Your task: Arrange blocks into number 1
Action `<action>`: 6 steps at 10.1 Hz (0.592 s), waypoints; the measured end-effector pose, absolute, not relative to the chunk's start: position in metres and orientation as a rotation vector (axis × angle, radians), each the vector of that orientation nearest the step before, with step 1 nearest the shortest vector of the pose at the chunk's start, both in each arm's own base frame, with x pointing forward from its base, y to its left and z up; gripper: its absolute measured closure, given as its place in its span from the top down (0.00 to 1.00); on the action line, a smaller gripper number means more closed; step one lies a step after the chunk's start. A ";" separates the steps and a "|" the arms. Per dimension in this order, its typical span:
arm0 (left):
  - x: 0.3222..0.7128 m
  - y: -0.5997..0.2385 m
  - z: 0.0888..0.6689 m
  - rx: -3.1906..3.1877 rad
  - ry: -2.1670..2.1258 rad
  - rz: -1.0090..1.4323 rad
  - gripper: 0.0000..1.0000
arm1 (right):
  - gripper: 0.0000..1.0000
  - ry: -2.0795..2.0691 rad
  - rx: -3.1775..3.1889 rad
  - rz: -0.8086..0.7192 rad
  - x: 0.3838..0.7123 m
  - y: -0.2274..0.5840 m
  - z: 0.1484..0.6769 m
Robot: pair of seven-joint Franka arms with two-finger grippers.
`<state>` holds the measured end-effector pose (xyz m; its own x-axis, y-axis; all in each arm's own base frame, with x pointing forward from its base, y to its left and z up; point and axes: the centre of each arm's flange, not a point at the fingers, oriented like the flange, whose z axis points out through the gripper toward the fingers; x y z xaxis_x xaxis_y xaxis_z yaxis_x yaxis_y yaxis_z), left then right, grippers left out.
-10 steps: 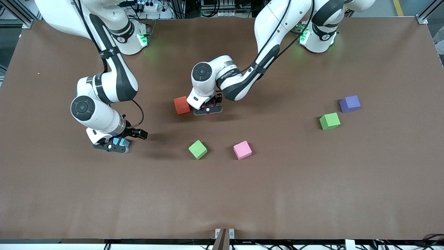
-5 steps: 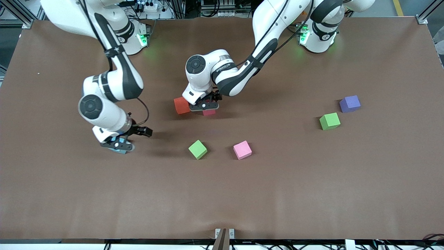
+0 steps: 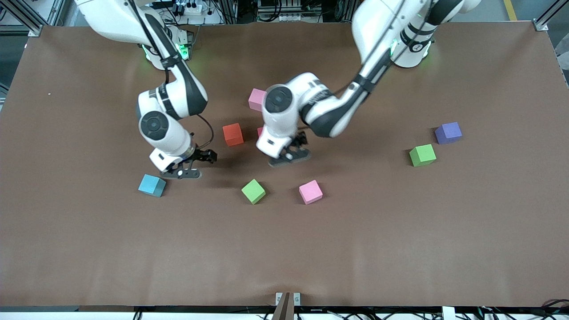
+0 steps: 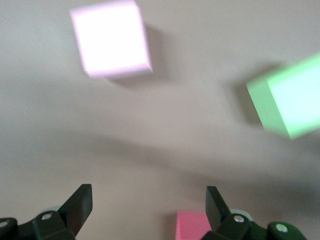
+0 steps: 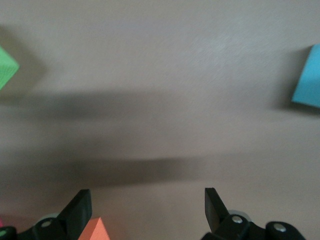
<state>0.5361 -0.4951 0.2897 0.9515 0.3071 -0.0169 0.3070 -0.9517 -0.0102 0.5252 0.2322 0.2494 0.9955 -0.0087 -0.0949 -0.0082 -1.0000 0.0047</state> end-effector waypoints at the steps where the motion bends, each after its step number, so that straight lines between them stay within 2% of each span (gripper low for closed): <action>1: 0.563 -0.463 0.288 -3.083 -0.549 0.033 1.00 | 1.00 0.024 3.133 -0.161 0.514 0.244 0.249; 3: 0.597 -0.420 0.286 -3.082 -0.602 0.028 1.00 | 1.00 0.131 3.138 -0.186 0.483 0.278 0.251; 6: 0.612 -0.417 0.281 -3.160 -0.643 -0.071 1.00 | 1.00 0.199 3.138 -0.221 0.443 0.318 0.252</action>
<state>0.6122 -0.4174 0.2813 0.9197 0.3917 0.0266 0.3879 -0.9172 0.0912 0.4427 0.3176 0.2522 0.9822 0.1266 -0.1389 0.1251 -0.9920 -0.0192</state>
